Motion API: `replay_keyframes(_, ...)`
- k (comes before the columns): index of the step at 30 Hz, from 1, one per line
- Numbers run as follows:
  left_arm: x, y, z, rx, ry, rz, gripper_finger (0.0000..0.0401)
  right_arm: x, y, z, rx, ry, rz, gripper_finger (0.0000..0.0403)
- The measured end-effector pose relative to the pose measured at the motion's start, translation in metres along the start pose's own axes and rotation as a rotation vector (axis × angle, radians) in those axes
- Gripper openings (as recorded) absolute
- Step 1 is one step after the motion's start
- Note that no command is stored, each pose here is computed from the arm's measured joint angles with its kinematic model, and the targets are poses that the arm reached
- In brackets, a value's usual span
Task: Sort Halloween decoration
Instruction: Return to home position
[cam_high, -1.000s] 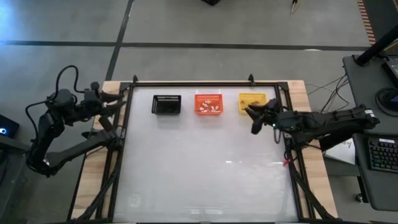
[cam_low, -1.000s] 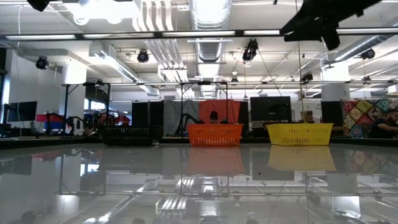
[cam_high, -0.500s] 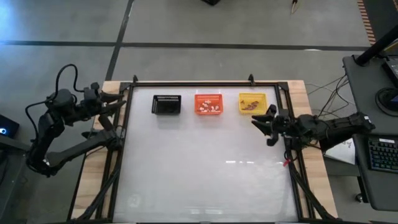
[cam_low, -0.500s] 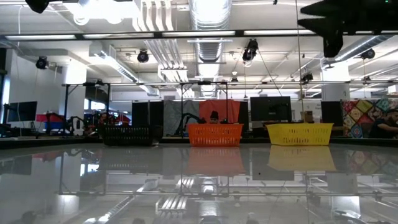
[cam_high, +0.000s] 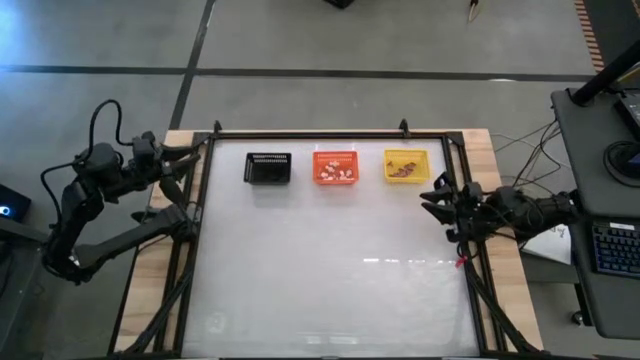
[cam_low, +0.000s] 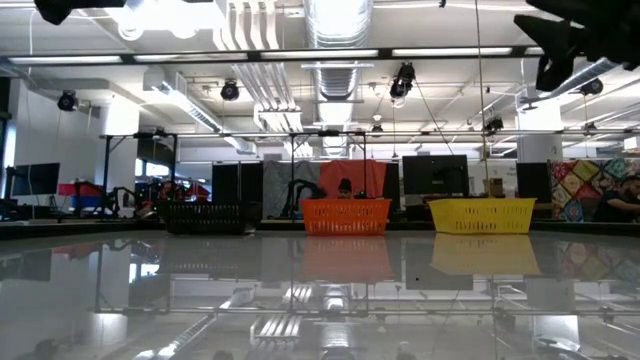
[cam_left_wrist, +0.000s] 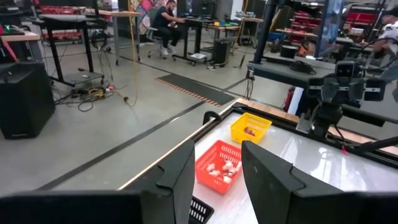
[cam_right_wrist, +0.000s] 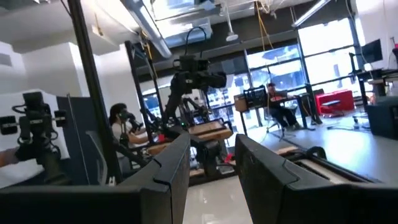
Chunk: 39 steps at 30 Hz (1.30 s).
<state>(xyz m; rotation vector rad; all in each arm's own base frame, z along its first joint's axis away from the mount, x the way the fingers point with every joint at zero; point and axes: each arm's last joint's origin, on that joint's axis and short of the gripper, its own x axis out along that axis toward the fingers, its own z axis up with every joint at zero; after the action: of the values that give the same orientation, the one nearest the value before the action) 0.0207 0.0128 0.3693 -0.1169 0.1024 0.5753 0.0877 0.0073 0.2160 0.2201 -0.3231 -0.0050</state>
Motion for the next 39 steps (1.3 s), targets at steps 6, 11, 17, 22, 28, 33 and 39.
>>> replay_keyframes(6, 0.000, 0.000, 0.000, -0.036, 0.001, 0.000, 0.0115, -0.002, -0.002, -0.012, -0.002, 0.035, -0.008, 0.0118)
replay_keyframes(11, 0.000, 0.000, 0.000, -0.048, 0.001, 0.000, 0.0115, -0.002, -0.005, -0.024, -0.006, 0.095, -0.025, 0.0118)
replay_keyframes(17, 0.000, 0.000, 0.000, -0.073, 0.002, 0.000, 0.0115, -0.005, -0.009, -0.037, 0.019, 0.224, -0.114, 0.0118)
replay_keyframes(22, 0.000, 0.000, 0.000, -0.074, 0.001, 0.000, 0.0115, -0.006, -0.010, -0.041, 0.002, 0.273, -0.119, 0.0118)
replay_keyframes(28, 0.002, 0.000, -0.002, -0.075, 0.012, 0.001, 0.0115, -0.006, -0.010, -0.044, -0.064, 0.302, -0.104, 0.0118)
replay_keyframes(33, 0.004, 0.001, -0.004, -0.116, 0.020, 0.002, 0.0115, -0.005, -0.009, -0.047, -0.011, 0.346, -0.057, 0.0118)
replay_keyframes(39, 0.008, 0.001, -0.008, -0.134, 0.037, 0.004, 0.0115, -0.005, -0.009, -0.048, 0.019, 0.356, -0.060, 0.0118)
